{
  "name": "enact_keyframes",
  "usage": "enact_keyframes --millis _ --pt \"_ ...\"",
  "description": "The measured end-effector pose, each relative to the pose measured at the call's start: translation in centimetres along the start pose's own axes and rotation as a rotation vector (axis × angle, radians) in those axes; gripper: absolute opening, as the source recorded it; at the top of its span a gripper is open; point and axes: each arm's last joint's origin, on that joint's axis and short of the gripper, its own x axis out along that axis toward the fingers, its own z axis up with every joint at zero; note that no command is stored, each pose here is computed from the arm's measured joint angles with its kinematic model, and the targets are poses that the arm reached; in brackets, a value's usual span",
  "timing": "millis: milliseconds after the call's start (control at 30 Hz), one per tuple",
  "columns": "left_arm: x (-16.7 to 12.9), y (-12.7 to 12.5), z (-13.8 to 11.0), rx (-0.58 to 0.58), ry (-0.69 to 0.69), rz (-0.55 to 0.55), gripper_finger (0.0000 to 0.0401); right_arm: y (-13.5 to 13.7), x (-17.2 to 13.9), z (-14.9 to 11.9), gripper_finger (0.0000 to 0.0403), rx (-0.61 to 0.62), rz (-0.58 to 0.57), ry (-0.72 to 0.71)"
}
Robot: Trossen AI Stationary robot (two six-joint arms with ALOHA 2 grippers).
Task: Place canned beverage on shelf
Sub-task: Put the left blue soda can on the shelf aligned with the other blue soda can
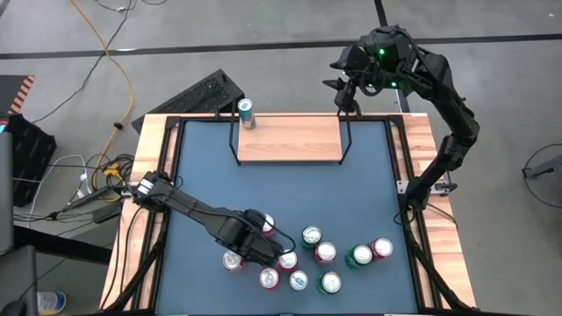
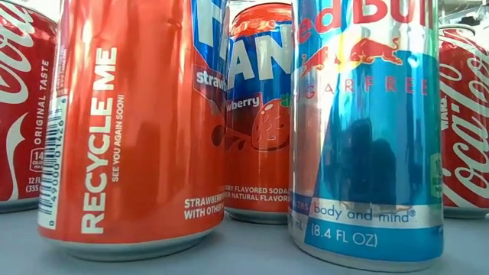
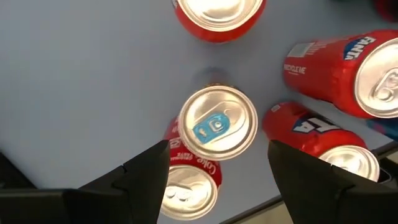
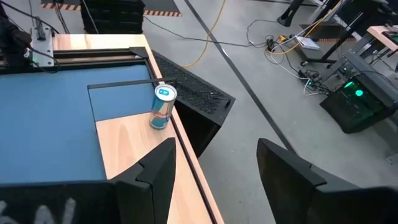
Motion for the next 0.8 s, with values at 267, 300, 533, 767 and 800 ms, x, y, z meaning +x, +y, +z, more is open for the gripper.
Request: enact_keyframes --millis 267,300,533,767,800 --pt "0.0 0.0 0.1 -0.007 -0.027 -0.003 0.0255 0.0 0.0 0.0 0.0217 0.000 0.001 0.001" --pt "0.1 -0.1 0.1 -0.003 -0.027 -0.002 0.0255 0.0 0.0 0.0 0.0217 0.000 0.000 0.001" --pt "2.1 -1.0 0.2 0.052 0.009 0.022 0.0255 0.0 0.0 -0.1 0.0217 -0.001 0.002 0.007" --pt "3.2 -1.2 0.1 0.071 0.026 0.061 0.0255 0.0 0.0 -0.1 0.0217 -0.003 0.004 0.015" --pt "3.2 -1.3 0.1 0.064 0.023 0.061 0.0255 0.0 0.0 -0.1 0.0217 -0.003 0.004 0.014"
